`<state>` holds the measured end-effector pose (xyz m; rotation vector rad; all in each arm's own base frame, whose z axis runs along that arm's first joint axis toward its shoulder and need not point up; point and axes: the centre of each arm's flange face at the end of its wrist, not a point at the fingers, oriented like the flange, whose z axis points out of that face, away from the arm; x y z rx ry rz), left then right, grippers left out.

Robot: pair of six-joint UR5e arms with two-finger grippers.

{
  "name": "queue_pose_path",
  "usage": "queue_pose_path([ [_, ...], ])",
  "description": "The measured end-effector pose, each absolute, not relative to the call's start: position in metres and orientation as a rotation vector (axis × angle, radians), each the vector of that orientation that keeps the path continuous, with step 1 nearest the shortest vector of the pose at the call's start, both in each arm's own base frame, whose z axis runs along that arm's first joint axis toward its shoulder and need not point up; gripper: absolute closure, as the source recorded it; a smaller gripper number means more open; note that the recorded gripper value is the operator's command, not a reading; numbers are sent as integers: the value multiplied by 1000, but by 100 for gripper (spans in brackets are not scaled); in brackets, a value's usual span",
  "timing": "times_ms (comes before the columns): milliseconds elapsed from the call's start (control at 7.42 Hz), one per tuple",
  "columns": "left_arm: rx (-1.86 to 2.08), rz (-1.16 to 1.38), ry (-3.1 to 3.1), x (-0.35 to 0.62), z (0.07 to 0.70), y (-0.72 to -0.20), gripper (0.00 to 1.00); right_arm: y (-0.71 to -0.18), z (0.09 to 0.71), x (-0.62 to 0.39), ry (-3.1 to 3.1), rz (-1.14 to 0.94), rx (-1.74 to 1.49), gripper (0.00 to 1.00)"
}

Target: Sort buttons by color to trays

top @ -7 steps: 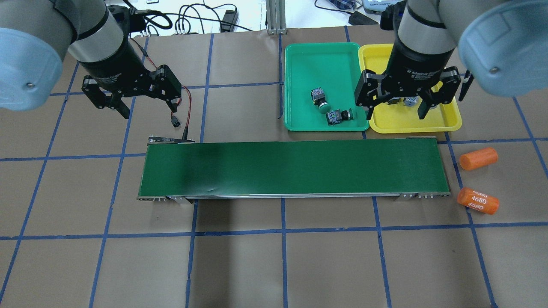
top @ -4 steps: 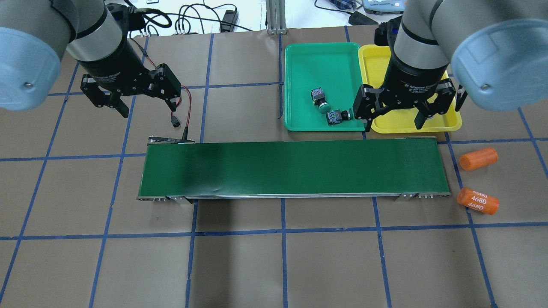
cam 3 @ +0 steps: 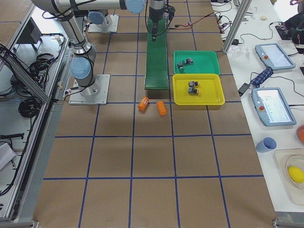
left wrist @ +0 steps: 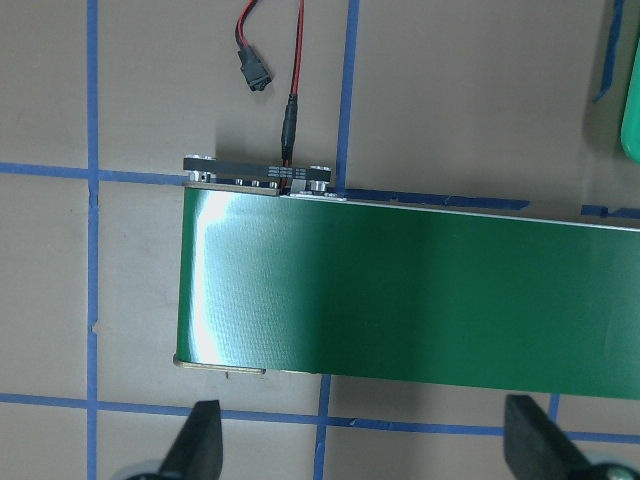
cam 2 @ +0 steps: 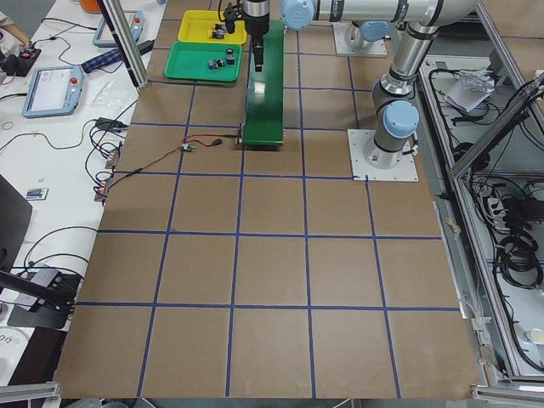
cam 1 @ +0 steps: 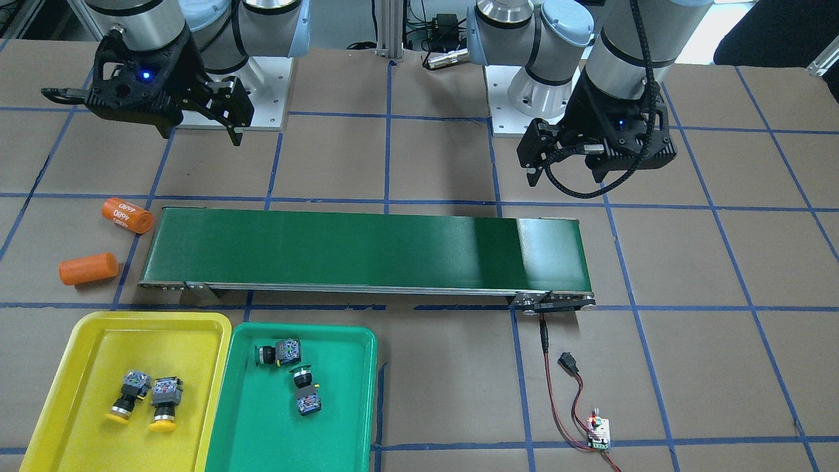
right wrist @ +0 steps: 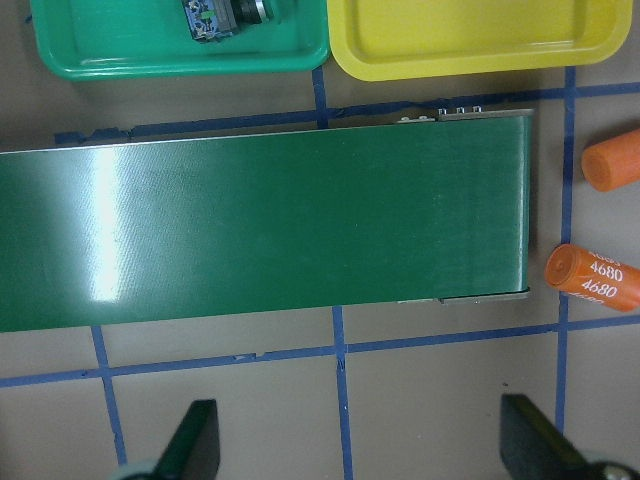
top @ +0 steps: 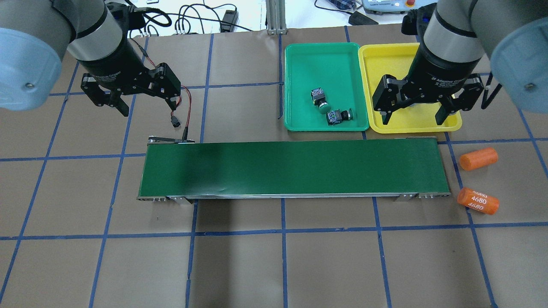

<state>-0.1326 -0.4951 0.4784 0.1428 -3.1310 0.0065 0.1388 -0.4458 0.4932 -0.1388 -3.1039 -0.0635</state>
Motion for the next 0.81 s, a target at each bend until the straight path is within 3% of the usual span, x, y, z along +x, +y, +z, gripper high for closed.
queue_pose_path([
  [809,141,21,-3134,-132,483,-495,0,-427,505,137,-3106,-35,-172,0],
])
